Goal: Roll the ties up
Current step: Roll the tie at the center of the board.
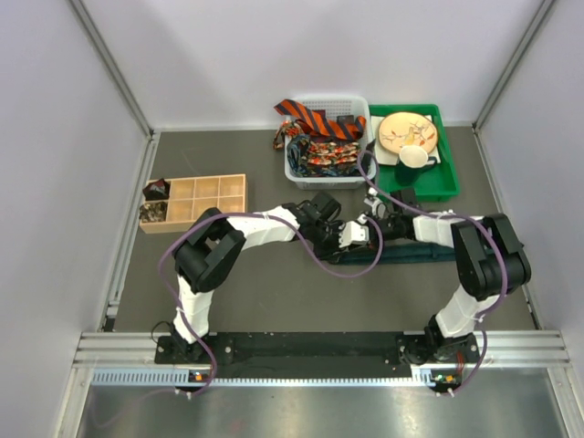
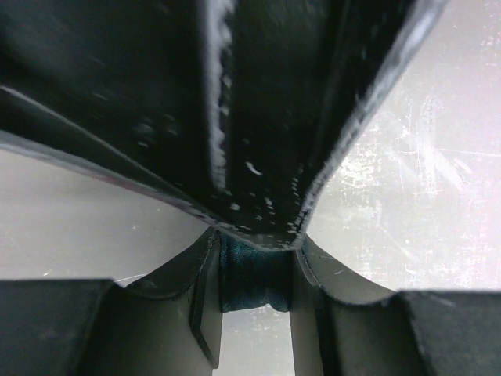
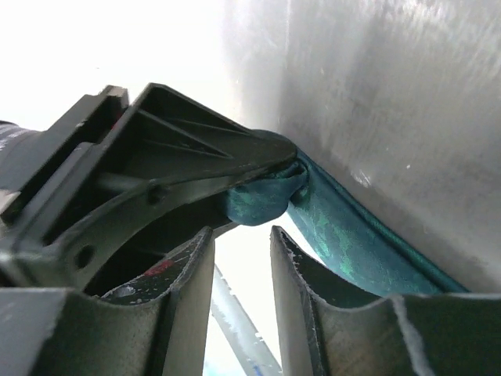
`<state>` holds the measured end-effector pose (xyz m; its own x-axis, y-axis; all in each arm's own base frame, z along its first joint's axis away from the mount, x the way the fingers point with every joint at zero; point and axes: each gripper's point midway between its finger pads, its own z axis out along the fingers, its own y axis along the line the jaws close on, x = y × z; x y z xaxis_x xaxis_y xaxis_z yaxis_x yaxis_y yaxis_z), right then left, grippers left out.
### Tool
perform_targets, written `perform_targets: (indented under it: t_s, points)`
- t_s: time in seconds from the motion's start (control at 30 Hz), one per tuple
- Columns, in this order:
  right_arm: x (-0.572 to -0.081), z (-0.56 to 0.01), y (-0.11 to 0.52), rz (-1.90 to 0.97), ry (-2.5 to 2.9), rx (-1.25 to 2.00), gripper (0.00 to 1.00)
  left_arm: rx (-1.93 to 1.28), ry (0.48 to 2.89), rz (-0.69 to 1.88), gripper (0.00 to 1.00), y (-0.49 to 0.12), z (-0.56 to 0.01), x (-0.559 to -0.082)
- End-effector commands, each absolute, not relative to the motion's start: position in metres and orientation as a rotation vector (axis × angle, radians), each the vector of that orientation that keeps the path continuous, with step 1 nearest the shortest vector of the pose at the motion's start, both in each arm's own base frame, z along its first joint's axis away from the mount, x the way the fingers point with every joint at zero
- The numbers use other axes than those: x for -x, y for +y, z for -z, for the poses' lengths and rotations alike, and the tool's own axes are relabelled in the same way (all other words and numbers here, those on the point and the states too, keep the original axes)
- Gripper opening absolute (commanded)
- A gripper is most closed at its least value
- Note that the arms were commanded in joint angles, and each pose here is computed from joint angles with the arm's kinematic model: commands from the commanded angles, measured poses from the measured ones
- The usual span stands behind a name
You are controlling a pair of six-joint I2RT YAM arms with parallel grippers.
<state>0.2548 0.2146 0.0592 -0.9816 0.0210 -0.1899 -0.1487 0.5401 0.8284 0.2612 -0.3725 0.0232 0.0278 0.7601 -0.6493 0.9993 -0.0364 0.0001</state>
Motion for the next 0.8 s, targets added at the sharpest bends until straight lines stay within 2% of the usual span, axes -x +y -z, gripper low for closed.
perform_targets:
  t_s: [0.0, 0.17, 0.4, 0.53, 0.57, 0.63, 0.77]
  points:
    - [-0.258, -0.060, 0.228, -1.546, 2.546, 0.087, 0.35, -1.964, 1.995, 0.576, 0.25, -0.328, 0.020, -0.243]
    - [-0.257, -0.049, 0.232, -1.524, 2.571, 0.073, 0.42, -1.990, 1.979, 0.575, 0.25, -0.326, 0.023, -0.241]
    - [-0.263, -0.048, 0.242, -1.565, 2.552, 0.034, 0.40, -2.011, 1.968, 0.582, 0.26, -0.327, 0.026, -0.236]
    - [-0.257, -0.041, 0.241, -1.542, 2.584, 0.076, 0.24, -2.002, 1.974, 0.573, 0.27, -0.329, 0.026, -0.238]
    - [-0.256, -0.037, 0.239, -1.520, 2.606, 0.082, 0.13, -1.997, 1.983, 0.570, 0.28, -0.329, 0.026, -0.238]
    - [-0.247, -0.027, 0.233, -1.478, 2.665, 0.111, 0.00, -1.985, 1.993, 0.567, 0.30, -0.328, 0.026, -0.240]
    - [-0.249, -0.017, 0.223, -1.410, 2.700, 0.118, 0.00, -1.903, 2.023, 0.585, 0.47, -0.332, 0.022, -0.244]
